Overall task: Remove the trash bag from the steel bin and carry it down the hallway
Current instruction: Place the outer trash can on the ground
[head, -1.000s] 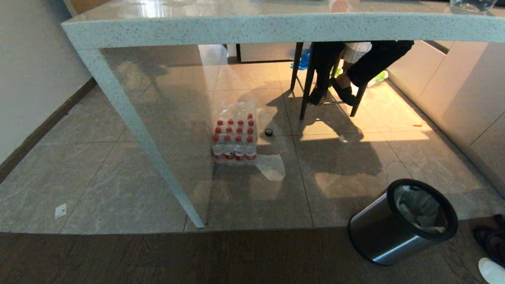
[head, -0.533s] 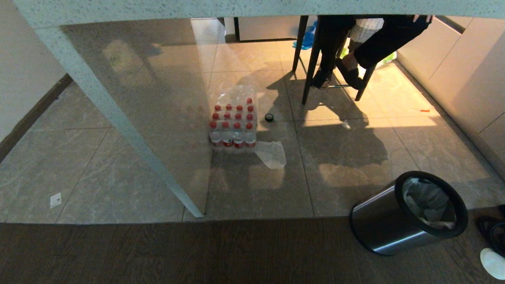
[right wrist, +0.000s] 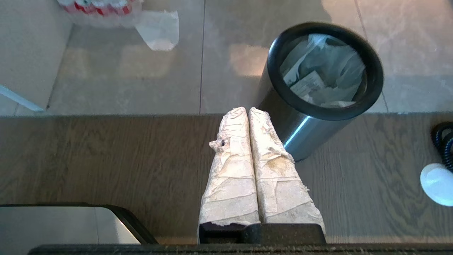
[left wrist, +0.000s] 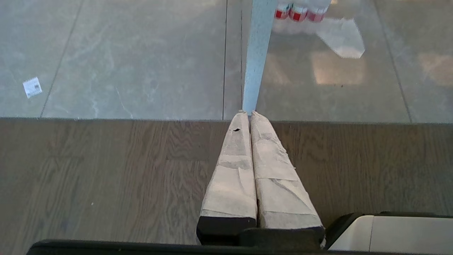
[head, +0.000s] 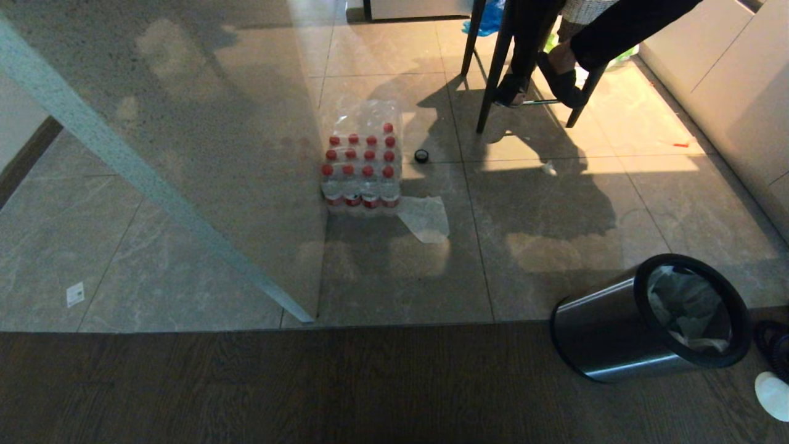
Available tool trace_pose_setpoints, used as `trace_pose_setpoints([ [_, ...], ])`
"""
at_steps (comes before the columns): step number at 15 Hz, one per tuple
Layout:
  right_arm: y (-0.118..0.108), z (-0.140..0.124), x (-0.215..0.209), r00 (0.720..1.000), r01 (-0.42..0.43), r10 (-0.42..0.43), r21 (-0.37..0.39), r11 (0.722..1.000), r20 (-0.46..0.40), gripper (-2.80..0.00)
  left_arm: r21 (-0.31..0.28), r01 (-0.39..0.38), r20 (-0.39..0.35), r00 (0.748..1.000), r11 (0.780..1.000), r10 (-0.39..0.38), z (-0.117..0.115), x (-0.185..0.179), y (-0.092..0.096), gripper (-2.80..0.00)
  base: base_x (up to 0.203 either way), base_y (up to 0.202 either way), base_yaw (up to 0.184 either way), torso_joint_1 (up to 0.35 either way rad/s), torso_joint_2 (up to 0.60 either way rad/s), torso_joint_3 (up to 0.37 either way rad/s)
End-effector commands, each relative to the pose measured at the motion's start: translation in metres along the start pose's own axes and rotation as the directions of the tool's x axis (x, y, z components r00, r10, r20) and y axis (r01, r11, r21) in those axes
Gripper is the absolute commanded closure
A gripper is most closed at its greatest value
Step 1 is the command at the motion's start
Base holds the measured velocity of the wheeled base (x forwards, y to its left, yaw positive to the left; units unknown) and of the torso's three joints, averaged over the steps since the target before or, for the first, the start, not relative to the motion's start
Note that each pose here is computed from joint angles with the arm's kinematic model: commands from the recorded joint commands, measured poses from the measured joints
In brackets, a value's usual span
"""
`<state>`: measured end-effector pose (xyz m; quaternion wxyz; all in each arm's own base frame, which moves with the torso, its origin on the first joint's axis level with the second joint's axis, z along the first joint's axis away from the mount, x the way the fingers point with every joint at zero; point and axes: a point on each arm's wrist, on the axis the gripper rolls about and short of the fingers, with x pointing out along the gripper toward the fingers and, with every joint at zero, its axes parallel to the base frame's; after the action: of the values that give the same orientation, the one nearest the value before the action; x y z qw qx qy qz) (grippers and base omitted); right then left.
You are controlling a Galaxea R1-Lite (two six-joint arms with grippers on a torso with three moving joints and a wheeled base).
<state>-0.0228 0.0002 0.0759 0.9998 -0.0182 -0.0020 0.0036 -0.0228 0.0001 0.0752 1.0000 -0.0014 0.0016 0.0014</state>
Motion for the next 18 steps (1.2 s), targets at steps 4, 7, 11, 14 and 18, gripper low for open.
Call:
trace_pose_setpoints([
  [4,0.0,0.0,0.0,1.0,0.0,0.0,-0.002,1.0,-0.001,0.0,0.0,0.0,0.0,1.0,1.0,0.0,0.0,0.0,0.0,0.0,0.0,0.0,0.0,0.003,0.0,-0.2],
  [7,0.0,0.0,0.0,1.0,-0.002,0.002,-0.002,1.0,-0.001,0.0,-0.002,0.0,-0.001,1.0,1.0,0.0,0.0,0.0,0.0,0.0,0.0,0.0,0.0,0.003,0.01,-0.169],
  [11,0.0,0.0,0.0,1.0,0.002,-0.002,0.0,1.0,-0.005,0.0,-0.001,0.0,-0.001,1.0,1.0,0.0,0.0,0.0,0.0,0.0,0.0,0.0,0.0,0.001,0.0,-0.042],
  [14,-0.001,0.038,-0.004,1.0,0.005,-0.005,-0.005,1.0,-0.016,0.0,0.0,0.0,-0.001,1.0,1.0,0.0,0.0,0.0,0.0,0.0,0.0,0.0,0.0,0.0,0.0,0.0],
  [18,-0.006,0.117,0.03,0.95,0.077,-0.079,-0.017,0.997,-0.303,0.0,0.0,0.0,-0.001,1.0,1.0,0.0,0.0,0.0,0.0,0.0,0.0,0.0,0.0,0.0,0.0,0.0],
])
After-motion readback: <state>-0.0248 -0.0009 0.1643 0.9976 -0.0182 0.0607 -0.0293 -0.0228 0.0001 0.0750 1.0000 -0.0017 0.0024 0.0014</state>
